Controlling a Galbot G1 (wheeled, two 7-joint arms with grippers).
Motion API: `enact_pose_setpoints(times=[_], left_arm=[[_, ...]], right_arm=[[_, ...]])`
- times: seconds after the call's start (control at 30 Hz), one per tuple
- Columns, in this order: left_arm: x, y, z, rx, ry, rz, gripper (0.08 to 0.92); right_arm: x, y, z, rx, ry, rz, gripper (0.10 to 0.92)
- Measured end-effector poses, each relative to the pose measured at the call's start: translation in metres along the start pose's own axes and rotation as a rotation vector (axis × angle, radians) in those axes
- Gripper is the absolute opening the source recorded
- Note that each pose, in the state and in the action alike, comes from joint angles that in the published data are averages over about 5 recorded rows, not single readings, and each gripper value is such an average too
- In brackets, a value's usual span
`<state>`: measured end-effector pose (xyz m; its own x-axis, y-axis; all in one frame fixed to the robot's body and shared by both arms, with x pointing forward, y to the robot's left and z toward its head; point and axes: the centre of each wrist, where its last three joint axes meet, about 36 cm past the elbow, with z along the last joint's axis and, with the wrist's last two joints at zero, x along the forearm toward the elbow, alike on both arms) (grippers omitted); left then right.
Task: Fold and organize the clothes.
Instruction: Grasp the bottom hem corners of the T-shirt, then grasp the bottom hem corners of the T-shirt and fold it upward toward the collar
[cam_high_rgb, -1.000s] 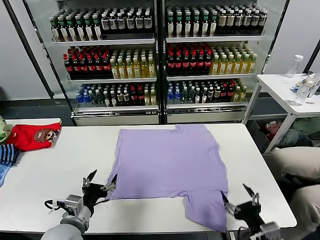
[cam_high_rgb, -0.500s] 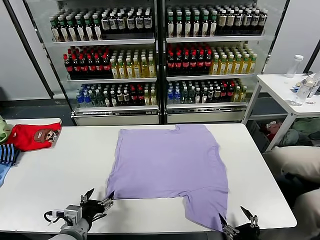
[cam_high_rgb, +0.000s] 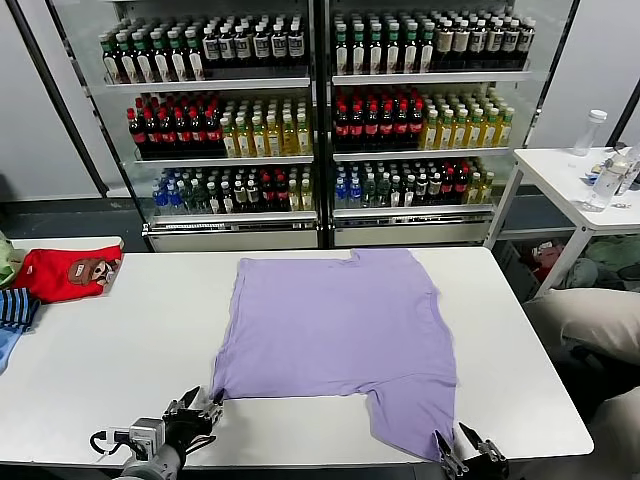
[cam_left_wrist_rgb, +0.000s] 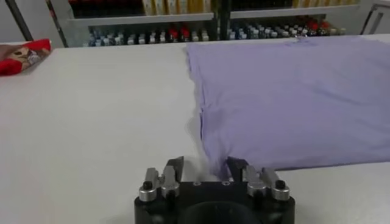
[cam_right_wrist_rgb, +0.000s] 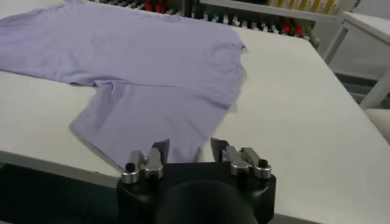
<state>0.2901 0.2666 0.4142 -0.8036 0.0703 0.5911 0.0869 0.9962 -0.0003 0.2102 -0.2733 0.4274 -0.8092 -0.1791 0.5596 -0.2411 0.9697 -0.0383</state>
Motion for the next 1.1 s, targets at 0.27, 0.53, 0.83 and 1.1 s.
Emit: enact_pose_setpoints(times=[0.27,0.53,0.83,1.1], left_arm=[[0.0,-0.002,0.0,0.006,0.0,0.006,0.163],[0.002,-0.003,0.001,0.003,0.002,0.008,0.089],[0.026,0.001,0.003,-0.029,0.012,0.002,0.089],[0.067,0.009,0.011,-0.072,0.03,-0.009,0.089]], right_arm=[[-0.002,-0.002,-0.002,-0.02,0.001,-0.01,0.111],[0.005,-0.002,-0.012,-0.026,-0.009,-0.02,0.111],[0.038,-0.001,-0.024,-0.008,-0.01,-0.05,0.111],[0.063,0.007,-0.032,0.004,0.0,-0.079,0.111]])
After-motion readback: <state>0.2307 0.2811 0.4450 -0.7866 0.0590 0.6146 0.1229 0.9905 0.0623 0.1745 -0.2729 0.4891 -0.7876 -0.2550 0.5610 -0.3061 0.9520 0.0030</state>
